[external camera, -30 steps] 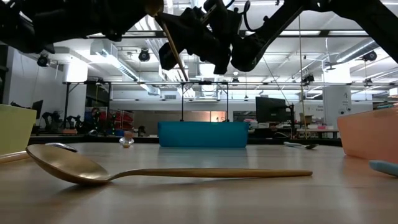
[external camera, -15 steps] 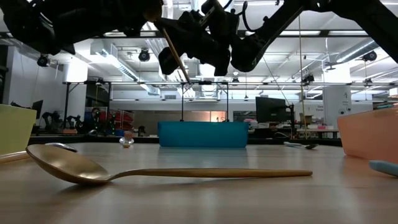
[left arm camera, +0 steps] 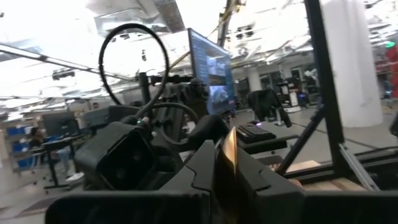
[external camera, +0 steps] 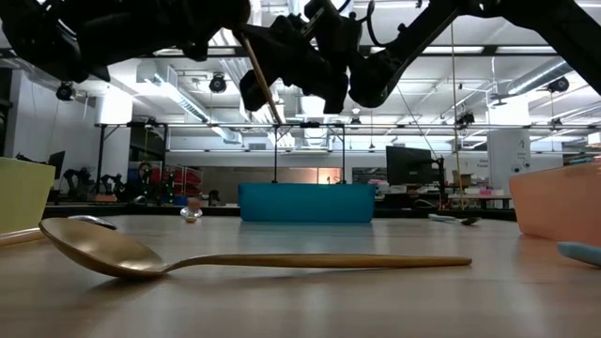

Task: Sort silverware by color (type)
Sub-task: Put the gold spoon into the blue bin

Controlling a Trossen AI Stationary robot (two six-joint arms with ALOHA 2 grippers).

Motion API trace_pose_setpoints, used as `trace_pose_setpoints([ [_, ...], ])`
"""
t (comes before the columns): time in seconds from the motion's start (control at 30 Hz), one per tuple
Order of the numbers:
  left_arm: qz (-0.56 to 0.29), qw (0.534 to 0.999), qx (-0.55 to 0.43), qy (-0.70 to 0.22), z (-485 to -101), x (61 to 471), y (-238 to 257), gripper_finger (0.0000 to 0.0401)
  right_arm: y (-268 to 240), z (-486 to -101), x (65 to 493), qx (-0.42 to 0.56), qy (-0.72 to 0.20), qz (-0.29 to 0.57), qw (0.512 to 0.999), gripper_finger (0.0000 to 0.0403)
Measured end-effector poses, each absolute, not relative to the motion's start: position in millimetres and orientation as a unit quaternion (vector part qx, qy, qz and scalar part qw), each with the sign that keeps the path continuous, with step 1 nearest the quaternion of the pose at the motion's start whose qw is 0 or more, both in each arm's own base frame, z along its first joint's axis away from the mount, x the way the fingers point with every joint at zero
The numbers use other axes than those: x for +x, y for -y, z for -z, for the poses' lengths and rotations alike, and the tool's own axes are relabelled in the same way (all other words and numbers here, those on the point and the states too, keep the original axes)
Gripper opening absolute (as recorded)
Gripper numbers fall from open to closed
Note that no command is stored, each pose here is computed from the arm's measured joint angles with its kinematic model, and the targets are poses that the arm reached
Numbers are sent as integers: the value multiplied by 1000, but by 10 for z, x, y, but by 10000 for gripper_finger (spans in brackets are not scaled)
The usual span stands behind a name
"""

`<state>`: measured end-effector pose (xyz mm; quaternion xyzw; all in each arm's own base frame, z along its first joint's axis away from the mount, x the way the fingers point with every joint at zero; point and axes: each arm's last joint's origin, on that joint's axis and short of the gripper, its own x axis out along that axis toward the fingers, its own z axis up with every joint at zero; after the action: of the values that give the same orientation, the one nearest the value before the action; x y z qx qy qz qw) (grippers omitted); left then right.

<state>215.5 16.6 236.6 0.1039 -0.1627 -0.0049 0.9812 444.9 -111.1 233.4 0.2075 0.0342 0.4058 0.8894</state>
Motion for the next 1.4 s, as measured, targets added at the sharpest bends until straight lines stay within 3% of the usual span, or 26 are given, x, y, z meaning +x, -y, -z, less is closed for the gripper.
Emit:
trace_pose_setpoints([
  [0.4, -39, 988, 91, 119, -2388, 2055, -183, 2, 1373, -2340, 4389, 246, -39, -365, 897, 127],
  [0.57, -80, 988, 93, 99, -2441, 1921, -193, 1, 1593, -2333, 4332, 273, -39, -321, 906, 156],
  [0.87, -329, 942, 65, 7, -2447, 1609, -310, 1, 1738, -2338, 4302, 267, -23, -239, 934, 155],
  [1.0, -350, 935, 58, 15, -2475, 1573, -316, 0, 1639, -2306, 4369, 208, -60, -141, 966, 153],
  [1.17, -373, 926, 51, 21, -2489, 1565, -327, 0, 1434, -2349, 4491, 68, -144, 38, 987, 153],
  [1.4, -455, 890, 33, 11, -2452, 1558, -365, 0, 1158, -2533, 4624, -8, -136, 107, 985, 153],
])
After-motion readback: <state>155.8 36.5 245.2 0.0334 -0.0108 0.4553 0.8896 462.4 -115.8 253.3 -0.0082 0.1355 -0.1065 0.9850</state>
